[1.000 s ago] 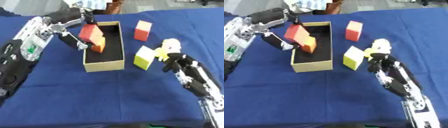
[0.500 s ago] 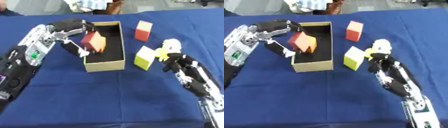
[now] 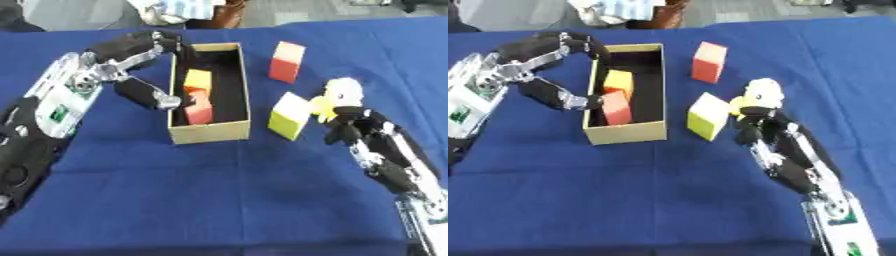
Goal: Pick up objects on the table and place them in the box.
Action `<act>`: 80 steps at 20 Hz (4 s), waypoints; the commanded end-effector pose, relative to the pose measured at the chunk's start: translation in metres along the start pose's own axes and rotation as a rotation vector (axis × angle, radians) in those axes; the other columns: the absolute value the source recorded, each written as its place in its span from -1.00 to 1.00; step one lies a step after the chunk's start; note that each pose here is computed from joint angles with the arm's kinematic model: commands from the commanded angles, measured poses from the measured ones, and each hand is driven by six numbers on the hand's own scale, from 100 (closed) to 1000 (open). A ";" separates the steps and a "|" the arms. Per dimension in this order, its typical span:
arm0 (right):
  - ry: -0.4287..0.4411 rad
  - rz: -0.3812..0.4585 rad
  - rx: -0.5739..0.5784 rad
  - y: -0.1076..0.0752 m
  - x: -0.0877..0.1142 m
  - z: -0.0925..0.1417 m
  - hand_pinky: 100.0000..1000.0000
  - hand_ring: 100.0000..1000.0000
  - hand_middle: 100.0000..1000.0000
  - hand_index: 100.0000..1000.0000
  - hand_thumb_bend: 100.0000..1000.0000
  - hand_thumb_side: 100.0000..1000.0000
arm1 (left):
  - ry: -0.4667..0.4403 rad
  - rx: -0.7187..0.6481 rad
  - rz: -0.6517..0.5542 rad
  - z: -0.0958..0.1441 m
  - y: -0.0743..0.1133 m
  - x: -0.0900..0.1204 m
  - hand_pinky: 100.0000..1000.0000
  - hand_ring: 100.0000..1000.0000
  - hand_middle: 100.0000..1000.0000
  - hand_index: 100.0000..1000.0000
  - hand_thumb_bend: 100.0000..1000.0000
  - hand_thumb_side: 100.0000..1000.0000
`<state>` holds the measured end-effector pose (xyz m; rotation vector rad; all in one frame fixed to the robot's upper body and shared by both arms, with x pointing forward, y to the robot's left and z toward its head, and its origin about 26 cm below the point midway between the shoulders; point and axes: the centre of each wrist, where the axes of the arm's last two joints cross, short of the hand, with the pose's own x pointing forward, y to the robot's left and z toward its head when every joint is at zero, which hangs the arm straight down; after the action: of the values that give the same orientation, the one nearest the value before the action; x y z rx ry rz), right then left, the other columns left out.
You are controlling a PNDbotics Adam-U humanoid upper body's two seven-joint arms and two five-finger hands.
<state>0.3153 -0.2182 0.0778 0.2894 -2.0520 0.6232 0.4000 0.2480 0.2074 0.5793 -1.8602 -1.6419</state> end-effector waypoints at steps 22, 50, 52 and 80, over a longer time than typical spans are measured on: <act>-0.095 0.467 0.166 -0.096 0.046 -0.038 0.18 0.18 0.28 0.66 -1.00 -0.47 | 0.085 0.437 0.406 0.099 -0.017 0.033 0.61 0.38 0.45 0.65 -0.80 0.15; 0.281 1.051 0.704 -0.188 0.015 -0.089 0.66 0.83 0.85 1.00 -1.00 -0.35 | 0.187 0.465 0.583 0.111 -0.056 0.041 0.60 0.32 0.40 0.64 -0.98 0.32; 0.314 1.053 0.704 -0.188 0.009 -0.089 0.67 0.82 0.84 1.00 -1.00 -0.28 | 0.187 0.464 0.587 0.110 -0.057 0.042 0.60 0.32 0.40 0.64 -0.98 0.32; 0.488 1.186 0.677 -0.173 -0.049 -0.069 0.50 0.54 0.52 0.76 -1.00 -0.70 | 0.179 0.458 0.599 0.107 -0.059 0.043 0.60 0.32 0.40 0.64 -1.00 0.34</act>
<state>0.4674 -0.3201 0.1179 -0.6747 -1.3378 1.8774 0.2920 0.2890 0.1409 0.2767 -2.0006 -0.7501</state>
